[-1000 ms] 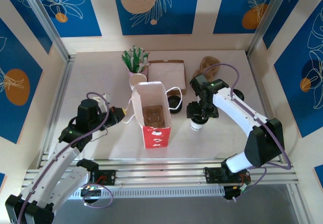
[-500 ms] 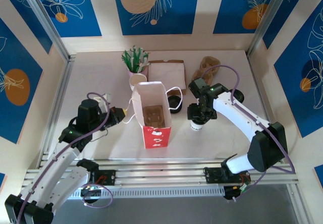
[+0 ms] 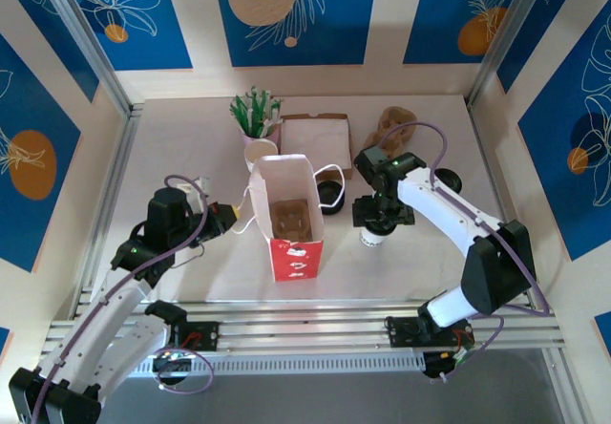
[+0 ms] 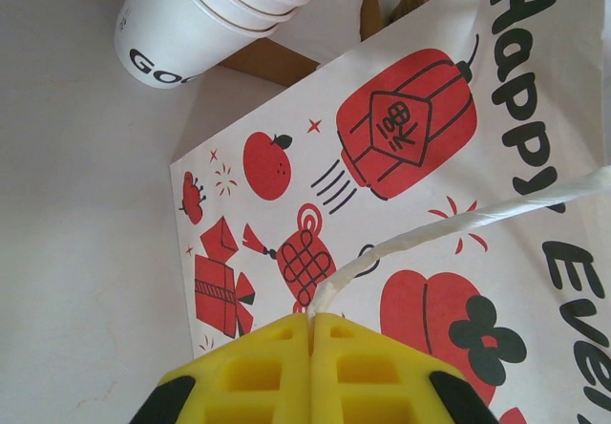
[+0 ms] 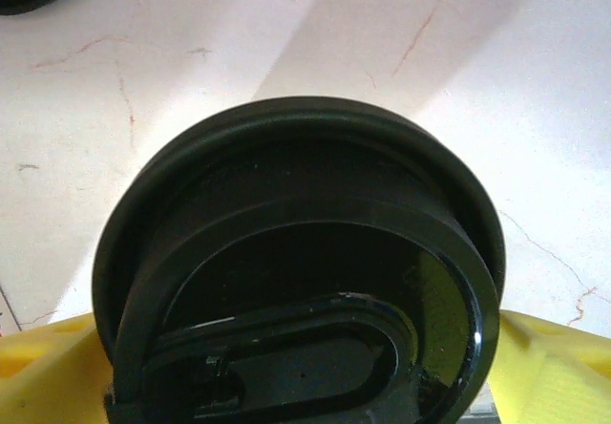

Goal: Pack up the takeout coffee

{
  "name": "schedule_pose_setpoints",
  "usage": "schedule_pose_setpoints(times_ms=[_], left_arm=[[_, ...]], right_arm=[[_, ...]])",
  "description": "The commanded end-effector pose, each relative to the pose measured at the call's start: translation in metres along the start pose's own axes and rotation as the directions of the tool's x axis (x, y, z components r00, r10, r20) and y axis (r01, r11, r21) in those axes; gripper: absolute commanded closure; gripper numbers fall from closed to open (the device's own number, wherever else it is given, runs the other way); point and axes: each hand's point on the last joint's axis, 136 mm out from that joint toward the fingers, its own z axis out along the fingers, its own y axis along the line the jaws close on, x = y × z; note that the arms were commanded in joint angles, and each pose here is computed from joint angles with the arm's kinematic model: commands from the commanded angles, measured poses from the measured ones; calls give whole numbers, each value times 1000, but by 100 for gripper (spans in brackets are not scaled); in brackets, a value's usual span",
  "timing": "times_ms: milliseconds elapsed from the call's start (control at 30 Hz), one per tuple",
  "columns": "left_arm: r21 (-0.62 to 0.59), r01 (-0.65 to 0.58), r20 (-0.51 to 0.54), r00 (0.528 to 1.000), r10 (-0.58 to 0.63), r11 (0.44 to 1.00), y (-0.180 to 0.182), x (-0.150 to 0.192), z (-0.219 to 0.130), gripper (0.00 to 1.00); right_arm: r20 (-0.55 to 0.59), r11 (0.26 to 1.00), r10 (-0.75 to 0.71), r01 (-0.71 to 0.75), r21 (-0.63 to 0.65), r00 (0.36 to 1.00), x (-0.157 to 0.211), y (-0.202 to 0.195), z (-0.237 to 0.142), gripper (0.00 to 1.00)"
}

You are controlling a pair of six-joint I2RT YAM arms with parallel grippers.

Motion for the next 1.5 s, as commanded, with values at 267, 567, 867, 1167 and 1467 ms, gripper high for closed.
schedule_pose_setpoints(times_ms=[267, 567, 867, 1167, 1467], left_arm=[[-5, -46, -9, 999, 46, 999, -8, -2, -3, 100], [-17, -56, -17, 998, 55, 998, -6, -1, -3, 100], [-28, -62, -18, 998, 62, 998, -4, 0, -5, 100], [-33, -67, -18, 998, 67, 997, -3, -1, -4, 100], [-29, -67, -15, 998, 67, 997, -5, -2, -5, 100]], right_arm=[[-23, 999, -1, 0, -52, 1000, -2, 3, -11, 1], [-54, 1000, -1, 0, -21, 999, 5, 2, 12, 1], [-66, 999, -5, 3, -38, 998, 4, 6, 20, 7], [-32, 999, 8, -9, -36, 999, 3, 1, 6, 12], [60, 998, -14, 18, -61, 998, 3, -1, -48, 13]])
